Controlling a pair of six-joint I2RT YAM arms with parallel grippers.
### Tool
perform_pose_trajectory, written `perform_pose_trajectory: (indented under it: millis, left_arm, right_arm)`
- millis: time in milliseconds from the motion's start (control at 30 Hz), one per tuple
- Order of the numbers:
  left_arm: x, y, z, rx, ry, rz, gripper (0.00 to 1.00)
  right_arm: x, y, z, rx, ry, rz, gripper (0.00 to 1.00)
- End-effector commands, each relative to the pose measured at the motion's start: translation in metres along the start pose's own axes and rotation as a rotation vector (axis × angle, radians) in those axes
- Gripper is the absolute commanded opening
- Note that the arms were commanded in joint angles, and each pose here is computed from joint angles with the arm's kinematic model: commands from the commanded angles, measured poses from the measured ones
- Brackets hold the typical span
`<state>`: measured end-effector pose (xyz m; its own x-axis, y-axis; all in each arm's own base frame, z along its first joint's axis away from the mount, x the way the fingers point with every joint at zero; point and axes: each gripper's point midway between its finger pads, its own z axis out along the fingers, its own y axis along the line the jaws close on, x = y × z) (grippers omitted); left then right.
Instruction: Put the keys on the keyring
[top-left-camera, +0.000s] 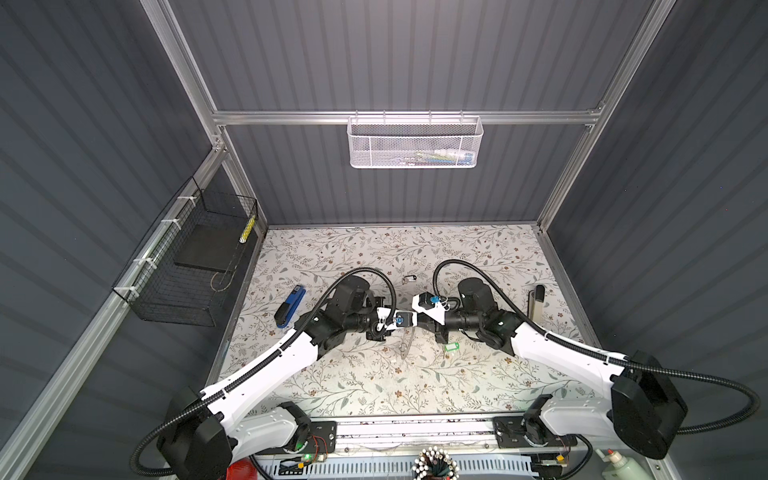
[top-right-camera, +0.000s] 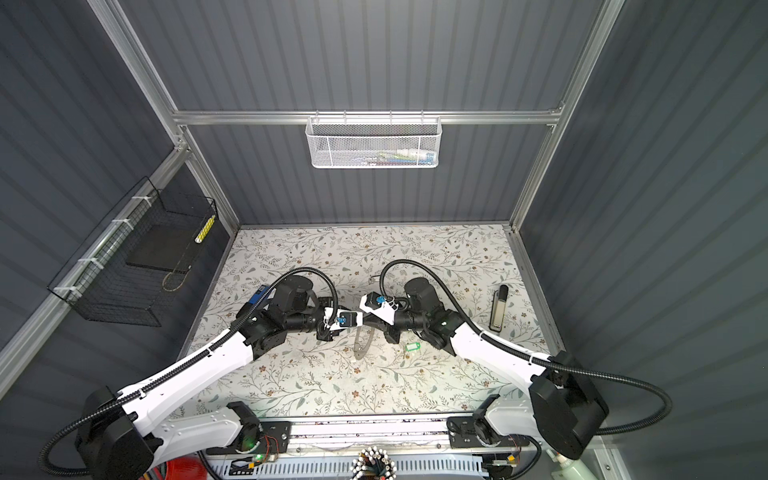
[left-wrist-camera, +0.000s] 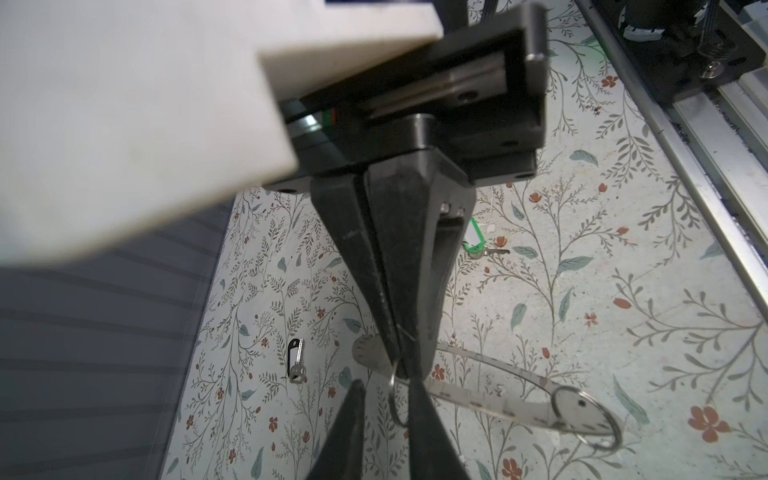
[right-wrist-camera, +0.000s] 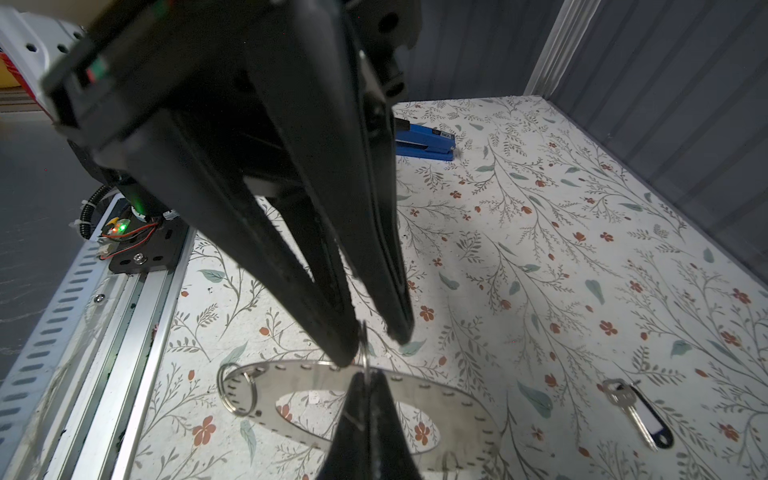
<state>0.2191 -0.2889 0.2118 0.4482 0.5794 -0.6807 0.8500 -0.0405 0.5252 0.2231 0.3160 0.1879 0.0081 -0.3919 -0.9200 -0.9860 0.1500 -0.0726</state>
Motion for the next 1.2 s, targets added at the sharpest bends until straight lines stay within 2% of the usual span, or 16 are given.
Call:
perform_pose_trajectory:
  millis: [0, 267, 333, 367, 533, 667, 867, 1167]
  left_arm:
    - [-0.003, 0.001, 0.000, 0.010, 0.009, -0.010, 0.19]
    - [-0.002, -0.004, 0.002, 0.032, 0.002, -0.030, 0.09]
    - [-0.003, -0.004, 0.003, 0.030, -0.001, -0.035, 0.02]
    - [-0.004, -0.003, 0.003, 0.027, -0.006, -0.049, 0.00]
    - [-0.015, 0.009, -0.001, -0.027, -0.071, -0.130, 0.00]
    - [-0.033, 0.017, -0.014, -0.025, -0.230, -0.209, 0.00]
    - [-0.057, 0.019, -0.032, -0.014, -0.441, -0.231, 0.00]
    - [-0.079, 0.028, -0.042, -0.012, -0.579, -0.257, 0.00]
  right_arm:
    - [-0.018, 0.001, -0.001, -0.014, -0.033, -0.016, 0.02]
    - [-0.025, 0.000, -0.004, -0.004, -0.047, -0.032, 0.04]
    - [-0.027, 0.000, -0.005, 0.002, -0.057, -0.045, 0.05]
    - [-0.027, 0.000, -0.006, 0.005, -0.057, -0.051, 0.08]
    - [-0.021, 0.002, -0.017, 0.049, -0.033, -0.113, 0.35]
    - [-0.028, 0.002, -0.045, 0.128, -0.094, -0.165, 0.44]
    - [-0.033, 0.004, -0.075, 0.168, -0.134, -0.158, 0.45]
    - [-0.045, 0.011, -0.073, 0.099, -0.201, -0.133, 0.38]
